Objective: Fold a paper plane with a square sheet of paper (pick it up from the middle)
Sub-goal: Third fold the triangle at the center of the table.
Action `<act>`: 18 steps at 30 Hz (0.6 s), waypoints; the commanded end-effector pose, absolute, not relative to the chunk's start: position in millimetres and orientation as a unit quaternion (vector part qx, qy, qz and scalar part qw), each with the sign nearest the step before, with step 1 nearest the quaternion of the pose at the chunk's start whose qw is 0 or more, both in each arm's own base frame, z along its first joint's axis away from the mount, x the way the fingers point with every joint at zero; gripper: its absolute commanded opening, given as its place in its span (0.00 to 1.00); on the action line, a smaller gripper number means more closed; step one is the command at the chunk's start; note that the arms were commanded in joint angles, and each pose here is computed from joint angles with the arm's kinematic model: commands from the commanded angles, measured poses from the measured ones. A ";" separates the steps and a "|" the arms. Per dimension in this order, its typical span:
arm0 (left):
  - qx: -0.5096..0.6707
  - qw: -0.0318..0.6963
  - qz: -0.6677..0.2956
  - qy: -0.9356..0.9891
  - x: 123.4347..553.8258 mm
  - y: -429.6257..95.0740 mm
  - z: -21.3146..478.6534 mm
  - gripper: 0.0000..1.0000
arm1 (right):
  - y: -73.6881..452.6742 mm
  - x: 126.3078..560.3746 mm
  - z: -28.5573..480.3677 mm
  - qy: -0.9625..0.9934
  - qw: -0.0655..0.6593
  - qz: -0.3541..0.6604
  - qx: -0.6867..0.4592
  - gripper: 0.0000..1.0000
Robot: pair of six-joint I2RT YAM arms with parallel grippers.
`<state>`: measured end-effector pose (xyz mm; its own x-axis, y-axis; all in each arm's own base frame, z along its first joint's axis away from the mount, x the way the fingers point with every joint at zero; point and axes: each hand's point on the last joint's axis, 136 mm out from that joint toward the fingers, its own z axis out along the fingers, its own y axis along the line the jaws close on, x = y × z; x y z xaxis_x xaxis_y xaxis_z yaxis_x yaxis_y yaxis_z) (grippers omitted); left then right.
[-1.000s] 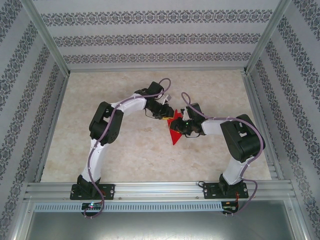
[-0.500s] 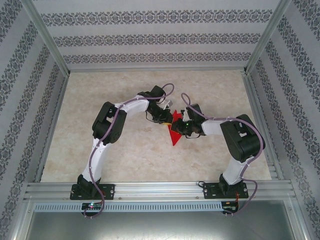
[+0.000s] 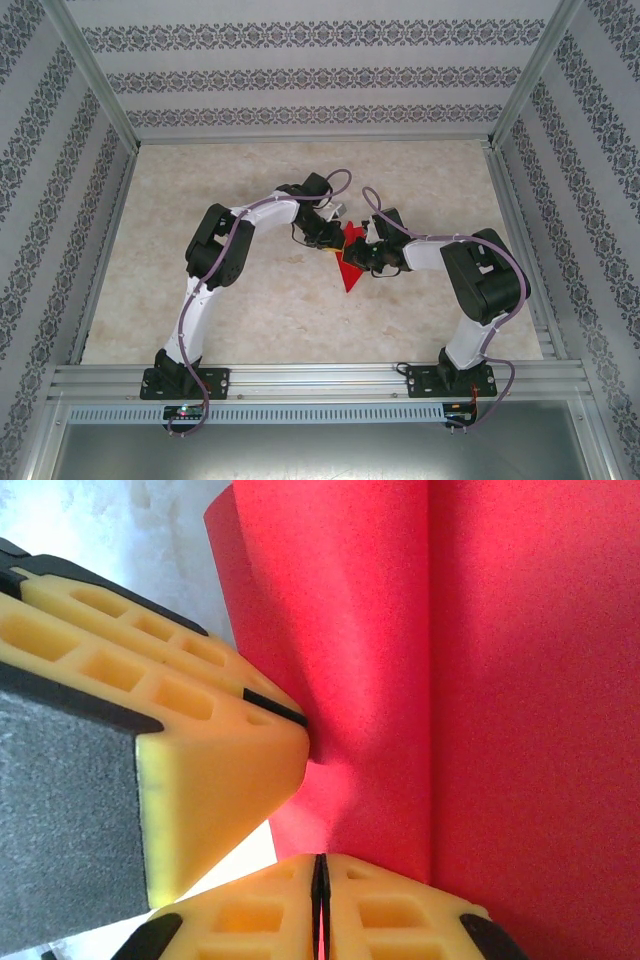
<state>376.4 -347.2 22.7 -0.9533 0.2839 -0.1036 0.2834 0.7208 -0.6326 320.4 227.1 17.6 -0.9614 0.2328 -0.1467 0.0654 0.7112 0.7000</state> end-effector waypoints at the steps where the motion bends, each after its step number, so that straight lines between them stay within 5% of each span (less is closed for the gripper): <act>1: -0.172 0.035 0.289 -0.941 357.8 -337.6 -6.8 0.15 | 226.4 312.5 15.1 0.924 0.108 0.360 0.073 0.12; 18: -0.190 0.054 0.213 -0.957 344.8 -319.6 -49.0 0.14 | 245.6 301.7 48.5 0.897 0.118 0.422 0.061 0.11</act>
